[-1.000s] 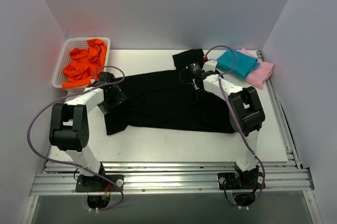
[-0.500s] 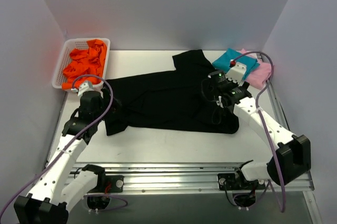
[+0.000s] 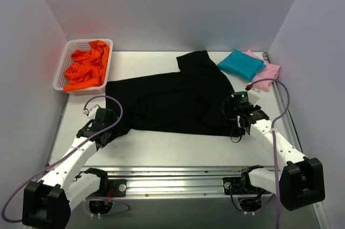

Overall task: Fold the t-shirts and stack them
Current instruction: Fold the tshirt

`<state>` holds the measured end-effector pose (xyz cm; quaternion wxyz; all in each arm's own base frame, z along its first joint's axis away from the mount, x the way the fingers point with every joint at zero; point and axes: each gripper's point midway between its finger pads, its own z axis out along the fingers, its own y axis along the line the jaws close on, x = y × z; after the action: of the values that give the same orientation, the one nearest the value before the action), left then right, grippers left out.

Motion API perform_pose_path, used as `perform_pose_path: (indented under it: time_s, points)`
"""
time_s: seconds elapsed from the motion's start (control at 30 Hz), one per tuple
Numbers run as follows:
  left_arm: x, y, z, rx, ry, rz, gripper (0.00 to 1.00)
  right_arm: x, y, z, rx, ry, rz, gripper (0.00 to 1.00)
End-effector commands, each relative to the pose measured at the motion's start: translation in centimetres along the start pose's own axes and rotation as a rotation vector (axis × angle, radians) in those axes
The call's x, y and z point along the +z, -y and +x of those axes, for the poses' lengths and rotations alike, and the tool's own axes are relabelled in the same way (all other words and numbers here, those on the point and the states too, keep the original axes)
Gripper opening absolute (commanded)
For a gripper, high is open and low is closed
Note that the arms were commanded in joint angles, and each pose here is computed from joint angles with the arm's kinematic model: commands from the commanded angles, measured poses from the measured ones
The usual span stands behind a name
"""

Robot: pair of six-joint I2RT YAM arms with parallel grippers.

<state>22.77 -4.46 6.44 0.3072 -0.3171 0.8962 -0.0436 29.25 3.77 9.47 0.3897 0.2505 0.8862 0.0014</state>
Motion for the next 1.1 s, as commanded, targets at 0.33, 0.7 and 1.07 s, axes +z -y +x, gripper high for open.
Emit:
perform_pose_path:
  time_s: [0.33,0.7,1.07]
  points:
    - [4.8,1.1,-1.2,-0.148,-0.014,-0.056,1.0,1.1,-1.9,0.9,0.11,-0.066,-0.231,0.99]
    - [6.6,1.7,-2.5,-0.156,0.012,-0.124,0.03,0.7,-1.0,1.2,0.181,-0.071,-0.212,0.99]
    - [5.8,4.1,-5.0,-0.158,0.078,-0.007,0.02,-1.6,4.2,0.4,0.279,0.03,0.018,0.93]
